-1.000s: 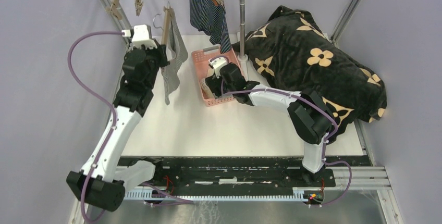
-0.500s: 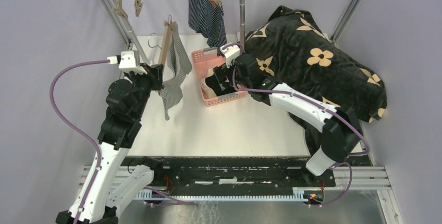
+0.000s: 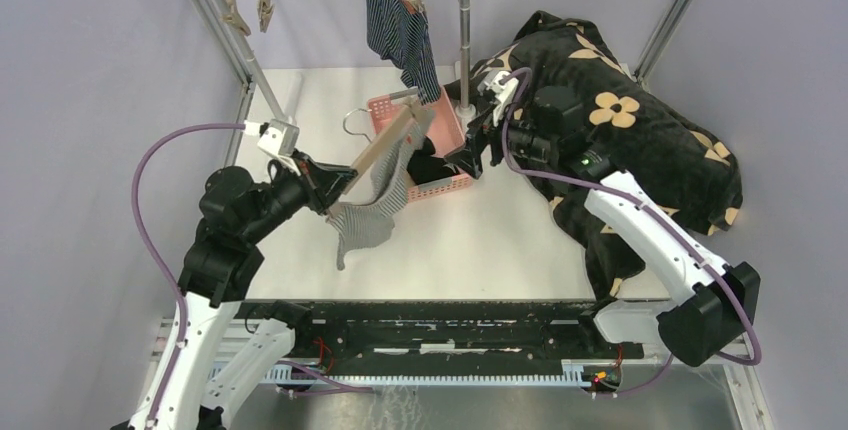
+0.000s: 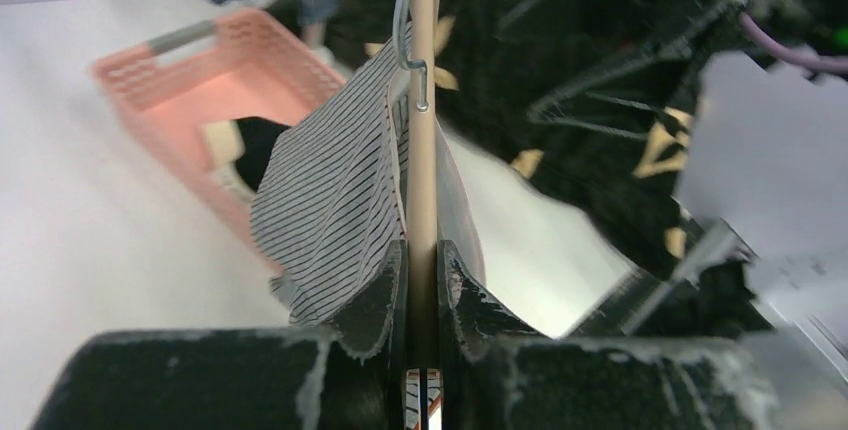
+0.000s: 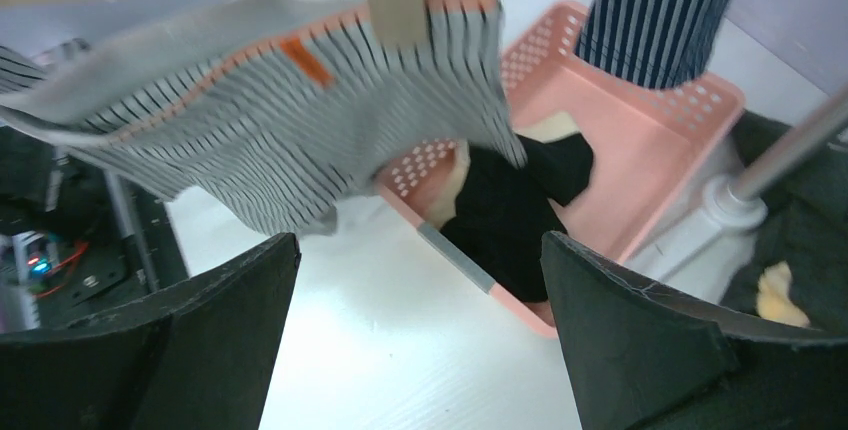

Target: Remove the underwear clipped to the hanger

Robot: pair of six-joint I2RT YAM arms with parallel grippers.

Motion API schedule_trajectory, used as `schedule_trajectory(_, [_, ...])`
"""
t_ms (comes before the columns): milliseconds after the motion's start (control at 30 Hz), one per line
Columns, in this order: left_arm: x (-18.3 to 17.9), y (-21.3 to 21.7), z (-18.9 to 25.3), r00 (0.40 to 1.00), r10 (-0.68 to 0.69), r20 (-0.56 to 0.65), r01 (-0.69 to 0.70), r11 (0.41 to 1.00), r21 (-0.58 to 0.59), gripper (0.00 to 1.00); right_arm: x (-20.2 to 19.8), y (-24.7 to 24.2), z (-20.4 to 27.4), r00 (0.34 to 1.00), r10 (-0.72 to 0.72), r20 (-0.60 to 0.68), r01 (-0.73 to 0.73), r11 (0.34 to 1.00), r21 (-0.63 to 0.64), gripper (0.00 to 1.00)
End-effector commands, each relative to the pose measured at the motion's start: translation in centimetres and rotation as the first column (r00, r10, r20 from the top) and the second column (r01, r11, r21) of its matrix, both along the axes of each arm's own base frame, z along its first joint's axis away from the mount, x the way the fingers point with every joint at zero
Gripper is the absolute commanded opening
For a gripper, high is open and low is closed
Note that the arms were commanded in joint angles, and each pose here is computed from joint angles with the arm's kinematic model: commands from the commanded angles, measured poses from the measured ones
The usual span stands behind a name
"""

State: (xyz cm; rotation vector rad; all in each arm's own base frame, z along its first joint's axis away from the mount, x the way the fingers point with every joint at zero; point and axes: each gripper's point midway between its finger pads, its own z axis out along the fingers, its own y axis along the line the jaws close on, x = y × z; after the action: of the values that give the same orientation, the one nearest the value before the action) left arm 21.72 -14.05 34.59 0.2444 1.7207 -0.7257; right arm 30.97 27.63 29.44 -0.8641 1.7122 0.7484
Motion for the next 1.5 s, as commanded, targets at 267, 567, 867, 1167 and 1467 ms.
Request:
schedule_trajectory(267, [-0.8,-5.8,-1.3,0.928,-0.372,0.017,0.372,0.926,-0.058,0.03,-2.6,-0.7,5.6,0.915,0.396,0.075,-0.403,0.894,0.198,0.99])
schedule_trajectory(567, [-2.1,-6.3,1.3,0.902,-0.415,0.121,0.427,0.899,-0.099,0.03,-0.9,-0.9,7.6,0.890,0.450,0.073,-0.447,0.832,0.328,0.96])
schedule_trajectory(867, [-1.7,-6.4,1.0,0.906,-0.410,0.110,0.421,0.899,-0.122,0.03,-0.9,-0.7,7.9,0.875,0.478,0.073,-0.470,0.806,0.360,0.82])
schedule_trajectory(1167, [-1.2,-6.1,1.6,0.919,-0.373,0.130,0.389,0.912,-0.130,0.03,-0.9,-0.6,7.4,0.870,0.491,0.057,-0.475,0.799,0.369,0.13])
schedule_trajectory(1467, [-0.9,-5.7,2.2,0.929,-0.337,0.154,0.357,0.925,-0.133,0.03,-0.7,-0.7,7.5,0.883,0.465,0.069,-0.455,0.809,0.372,0.44])
